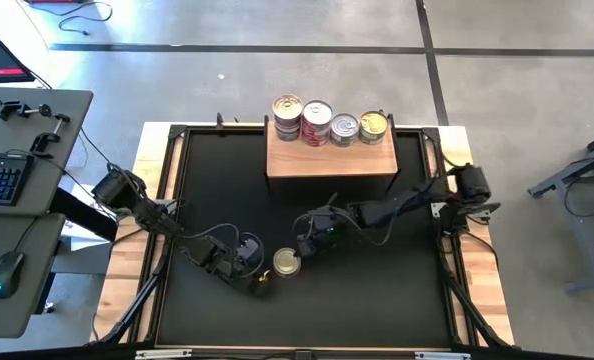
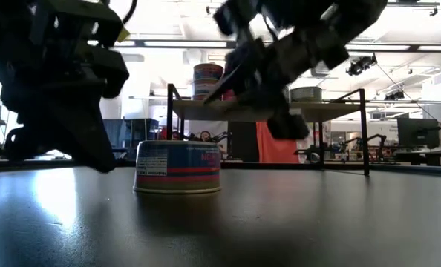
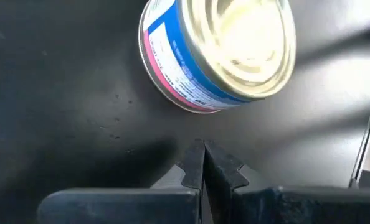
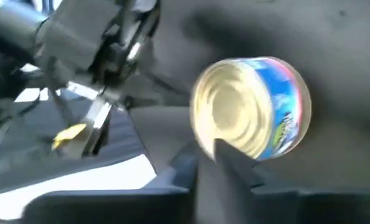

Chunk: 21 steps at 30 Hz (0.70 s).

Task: Stack canned seafood by type on shelf
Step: Stack the blue-pink can on top of the blue-pink tuna can on the shelf

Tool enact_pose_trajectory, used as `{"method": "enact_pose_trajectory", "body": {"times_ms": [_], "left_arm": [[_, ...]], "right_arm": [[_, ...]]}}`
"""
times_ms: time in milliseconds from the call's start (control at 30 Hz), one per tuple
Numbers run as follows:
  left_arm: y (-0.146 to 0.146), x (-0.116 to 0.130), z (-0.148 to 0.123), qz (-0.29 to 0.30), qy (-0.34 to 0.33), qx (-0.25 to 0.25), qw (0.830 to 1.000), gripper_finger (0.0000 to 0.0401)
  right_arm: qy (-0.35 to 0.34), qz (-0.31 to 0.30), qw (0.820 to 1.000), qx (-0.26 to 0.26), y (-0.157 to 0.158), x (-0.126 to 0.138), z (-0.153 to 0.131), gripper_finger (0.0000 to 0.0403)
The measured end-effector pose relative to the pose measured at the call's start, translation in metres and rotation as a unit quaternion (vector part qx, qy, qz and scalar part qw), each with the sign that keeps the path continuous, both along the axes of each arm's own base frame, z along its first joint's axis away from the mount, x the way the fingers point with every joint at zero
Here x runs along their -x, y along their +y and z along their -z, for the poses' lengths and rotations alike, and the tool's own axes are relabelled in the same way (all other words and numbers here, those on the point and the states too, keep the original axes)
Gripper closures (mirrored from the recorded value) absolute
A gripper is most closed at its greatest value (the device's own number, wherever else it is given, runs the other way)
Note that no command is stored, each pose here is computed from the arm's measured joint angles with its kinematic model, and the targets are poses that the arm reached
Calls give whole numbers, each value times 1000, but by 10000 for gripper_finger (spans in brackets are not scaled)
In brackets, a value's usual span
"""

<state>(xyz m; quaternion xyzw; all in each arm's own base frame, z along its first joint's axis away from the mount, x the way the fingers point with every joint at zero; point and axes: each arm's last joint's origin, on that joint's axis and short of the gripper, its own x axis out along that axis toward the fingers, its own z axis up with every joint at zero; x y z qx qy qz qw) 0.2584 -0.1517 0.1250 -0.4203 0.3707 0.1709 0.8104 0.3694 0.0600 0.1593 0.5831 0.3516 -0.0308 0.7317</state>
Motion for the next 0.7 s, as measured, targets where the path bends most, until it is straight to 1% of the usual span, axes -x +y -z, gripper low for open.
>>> {"method": "enact_pose_trajectory", "body": {"times_ms": [33, 67, 100, 167, 233, 267, 400, 567, 633, 700], "left_arm": [[-1, 1, -1, 2, -3, -4, 1000, 401], [-1, 0, -2, -1, -9, -6, 1000, 401], [-1, 0, -3, -6, -12, -9, 1000, 401], [1, 1, -1, -9, -9, -21, 1000, 401], [3, -2, 1, -8, -10, -27, 1000, 401], [4, -3, 2, -9, -8, -28, 1000, 401], [9, -8, 6, -14, -9, -30, 999, 401], [17, -16, 8, 12, -11, -34, 999, 401], [20, -19, 7, 12, -18, -36, 999, 401], [25, -21, 9, 7, -15, -39, 999, 401]], "right_arm": [[-8, -7, 1000, 2, 0, 1, -6, 364], [-5, -10, 1000, 9, 1, 3, -9, 382], [11, -8, 1000, 14, 1, 6, -9, 386], [66, 11, 997, 29, -1, 12, 0, 391], [111, 37, 991, 56, -4, 17, 12, 399], [113, 47, 991, 62, -5, 16, 14, 400], [102, 61, 991, 54, -5, 9, 22, 402], [123, 71, 989, 46, 1, 8, 37, 403], [131, 76, 987, 45, 3, 8, 43, 403], [121, 81, 989, 35, 6, 6, 42, 403]]}}
